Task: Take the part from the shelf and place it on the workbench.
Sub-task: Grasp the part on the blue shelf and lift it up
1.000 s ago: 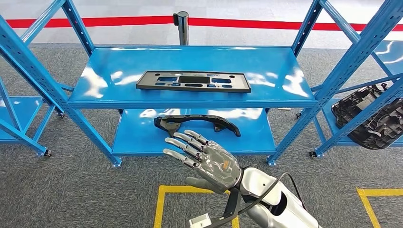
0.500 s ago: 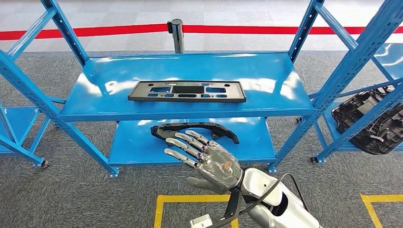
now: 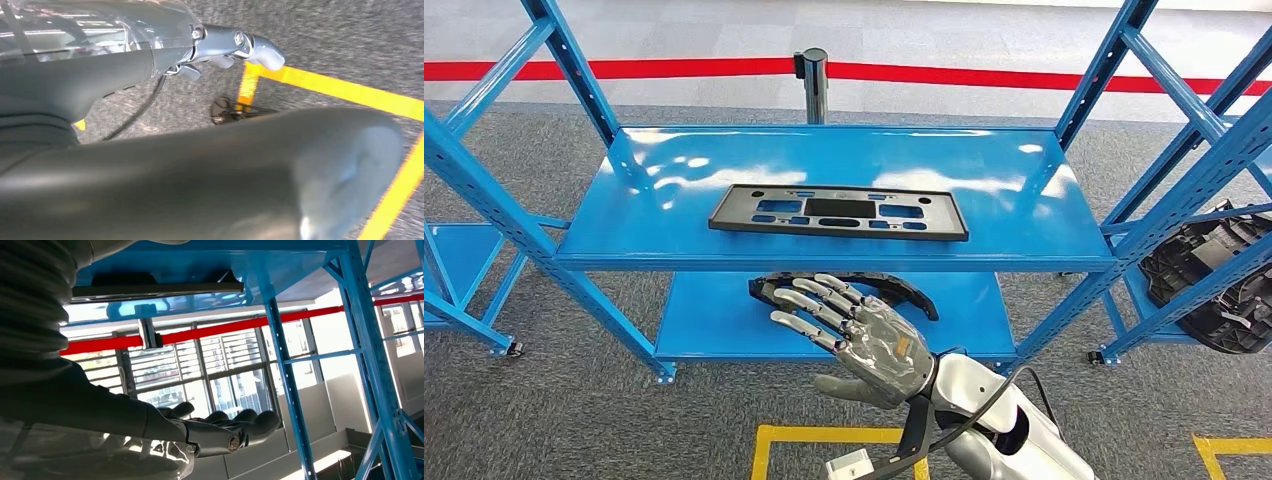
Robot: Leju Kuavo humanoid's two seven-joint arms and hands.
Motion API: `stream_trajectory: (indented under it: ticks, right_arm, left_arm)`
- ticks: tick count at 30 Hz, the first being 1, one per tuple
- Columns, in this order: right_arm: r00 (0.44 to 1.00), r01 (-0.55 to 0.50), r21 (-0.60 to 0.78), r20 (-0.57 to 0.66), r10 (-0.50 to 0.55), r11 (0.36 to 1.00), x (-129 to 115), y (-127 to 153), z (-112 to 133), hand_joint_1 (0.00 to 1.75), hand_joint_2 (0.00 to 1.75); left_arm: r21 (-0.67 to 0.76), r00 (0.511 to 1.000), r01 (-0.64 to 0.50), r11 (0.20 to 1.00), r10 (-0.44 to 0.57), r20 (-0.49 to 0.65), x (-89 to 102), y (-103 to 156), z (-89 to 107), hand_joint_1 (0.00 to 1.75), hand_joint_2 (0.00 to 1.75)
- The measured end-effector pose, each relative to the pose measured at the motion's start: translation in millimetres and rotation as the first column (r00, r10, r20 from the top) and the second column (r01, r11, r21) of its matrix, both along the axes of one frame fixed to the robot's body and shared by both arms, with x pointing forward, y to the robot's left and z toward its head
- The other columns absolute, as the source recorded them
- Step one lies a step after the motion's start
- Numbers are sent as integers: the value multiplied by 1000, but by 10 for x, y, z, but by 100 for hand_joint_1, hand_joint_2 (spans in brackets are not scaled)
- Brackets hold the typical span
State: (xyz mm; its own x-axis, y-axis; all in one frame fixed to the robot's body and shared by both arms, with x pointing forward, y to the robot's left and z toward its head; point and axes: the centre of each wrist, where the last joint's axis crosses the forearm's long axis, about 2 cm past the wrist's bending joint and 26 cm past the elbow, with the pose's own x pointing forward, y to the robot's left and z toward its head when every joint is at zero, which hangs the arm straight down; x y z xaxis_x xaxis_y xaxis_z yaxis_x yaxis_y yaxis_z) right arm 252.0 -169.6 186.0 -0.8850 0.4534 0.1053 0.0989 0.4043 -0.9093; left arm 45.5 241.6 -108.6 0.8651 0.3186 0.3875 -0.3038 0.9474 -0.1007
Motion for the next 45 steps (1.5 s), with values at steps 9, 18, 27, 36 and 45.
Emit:
stream_trajectory:
  ticks: [9,18,27,36,45]
  right_arm:
    - [1000,-12,21,-18,12,1000,-30,39,0,0,175]
    - [994,-23,53,-104,28,998,-56,39,-40,0,87]
    - [971,-51,103,-225,73,993,-90,-18,-113,0,0]
    - [976,5,72,-218,11,997,-70,-16,-87,0,0]
    - [975,212,-77,80,-206,974,-50,67,-2,0,175]
  left_arm:
    - [-1,1000,2,1000,-2,2,14,-2,2,0,0]
    - [-1,1000,4,1000,-4,-5,-17,-6,-1,0,0]
    - [0,1000,4,1000,-4,-4,-17,-7,-1,0,0]
    - [0,1000,3,1000,-3,-1,-6,-8,0,0,0]
    - [4,1000,3,1000,-3,0,-11,-9,-1,0,0]
